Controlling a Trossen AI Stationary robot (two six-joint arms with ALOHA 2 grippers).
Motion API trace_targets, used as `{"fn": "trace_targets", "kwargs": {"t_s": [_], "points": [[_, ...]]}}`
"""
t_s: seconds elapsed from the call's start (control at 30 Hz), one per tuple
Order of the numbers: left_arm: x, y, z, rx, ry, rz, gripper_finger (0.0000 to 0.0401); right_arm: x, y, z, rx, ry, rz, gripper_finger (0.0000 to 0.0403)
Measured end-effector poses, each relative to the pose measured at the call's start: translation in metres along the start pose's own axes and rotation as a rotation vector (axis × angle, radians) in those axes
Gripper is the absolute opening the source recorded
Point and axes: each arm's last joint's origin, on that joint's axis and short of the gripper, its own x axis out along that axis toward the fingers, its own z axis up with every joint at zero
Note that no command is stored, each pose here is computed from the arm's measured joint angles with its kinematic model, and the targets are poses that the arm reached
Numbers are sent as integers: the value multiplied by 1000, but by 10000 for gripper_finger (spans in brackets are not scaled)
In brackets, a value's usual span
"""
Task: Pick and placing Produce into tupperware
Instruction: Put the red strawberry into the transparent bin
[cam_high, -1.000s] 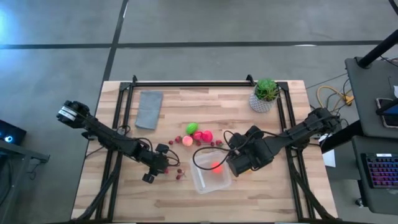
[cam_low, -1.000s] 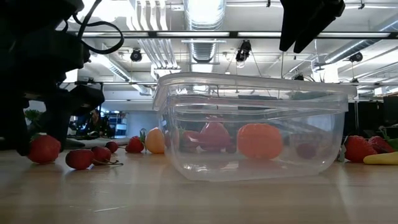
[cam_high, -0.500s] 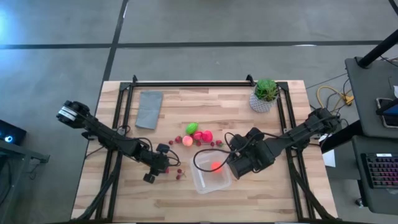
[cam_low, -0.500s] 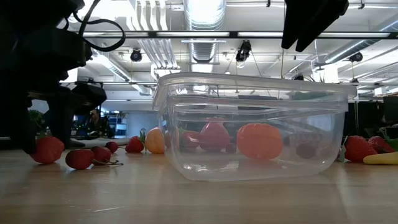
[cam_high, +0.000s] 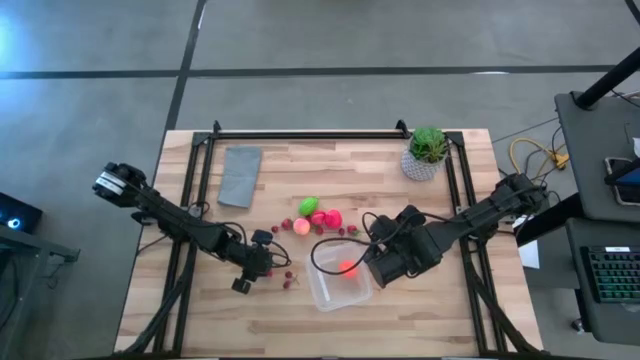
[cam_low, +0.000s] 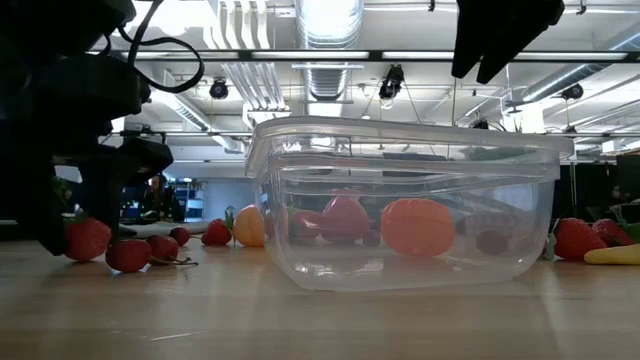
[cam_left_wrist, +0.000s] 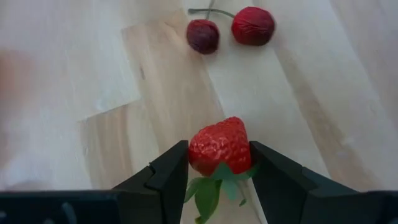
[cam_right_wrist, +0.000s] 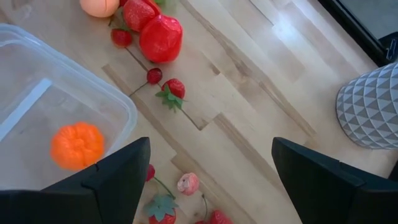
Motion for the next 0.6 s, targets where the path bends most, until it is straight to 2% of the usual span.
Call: {"fn": "trace_targets", "kwargs": {"t_s": [0.17,0.33,0.43,0.6], "points": [[0,0,0,0,-1,0,121,-1,1,-2,34,-4,3,329],[-1,0,3,-2,-21,-4,134,-5,3,-6,97,-13,10,329],[-4,-1,12,-4,-53,-7,142,-9,5,-11,136,-39,17,329],[-17,-1,36,-11,-137,-2,132,-23,4,-20,204,-123,42,329]]}}
